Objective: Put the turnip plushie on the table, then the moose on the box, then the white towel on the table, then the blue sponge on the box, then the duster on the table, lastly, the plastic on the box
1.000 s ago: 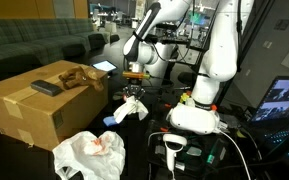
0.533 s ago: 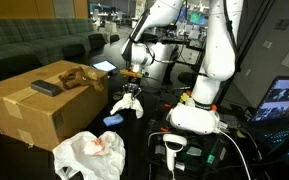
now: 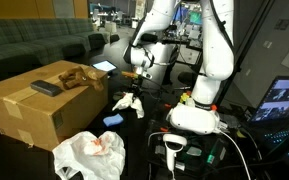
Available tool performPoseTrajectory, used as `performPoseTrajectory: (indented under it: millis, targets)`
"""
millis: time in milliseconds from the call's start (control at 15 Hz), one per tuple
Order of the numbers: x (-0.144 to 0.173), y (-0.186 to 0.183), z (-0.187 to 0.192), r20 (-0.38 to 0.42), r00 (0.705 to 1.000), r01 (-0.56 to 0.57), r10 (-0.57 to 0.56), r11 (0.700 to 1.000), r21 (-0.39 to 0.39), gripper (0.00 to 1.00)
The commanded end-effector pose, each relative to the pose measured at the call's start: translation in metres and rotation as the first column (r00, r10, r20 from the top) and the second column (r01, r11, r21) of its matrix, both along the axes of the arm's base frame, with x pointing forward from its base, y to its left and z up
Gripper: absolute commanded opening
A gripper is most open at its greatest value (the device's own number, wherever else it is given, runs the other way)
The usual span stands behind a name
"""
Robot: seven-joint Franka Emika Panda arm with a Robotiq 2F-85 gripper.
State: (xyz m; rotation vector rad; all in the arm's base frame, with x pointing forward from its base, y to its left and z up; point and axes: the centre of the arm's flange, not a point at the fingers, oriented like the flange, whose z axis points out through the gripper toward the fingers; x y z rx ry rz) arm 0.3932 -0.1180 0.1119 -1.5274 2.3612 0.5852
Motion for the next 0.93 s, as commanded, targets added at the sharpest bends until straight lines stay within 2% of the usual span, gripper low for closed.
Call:
performPoseTrajectory:
  millis: [0, 267, 400, 533, 867]
  targets:
    - [0.013, -0.005, -0.006, -0.037, 0.996, 0.082, -0.081, 0.996, 0.027, 0.44]
    - [0.014, 0.003, 0.014, -0.007, 1.0, 0.019, -0.019, 0.999, 0.049, 0.73]
    - [0.013, 0.009, 0.031, 0.017, 1.0, -0.022, 0.021, 0.999, 0.04, 0.89]
    - [0.017, 0.023, 0.051, 0.059, 0.993, -0.1, 0.099, 0.995, 0.023, 1.0]
    - [0.052, 0.078, 0.082, 0.085, 0.961, -0.263, 0.263, 0.965, -0.018, 1.0]
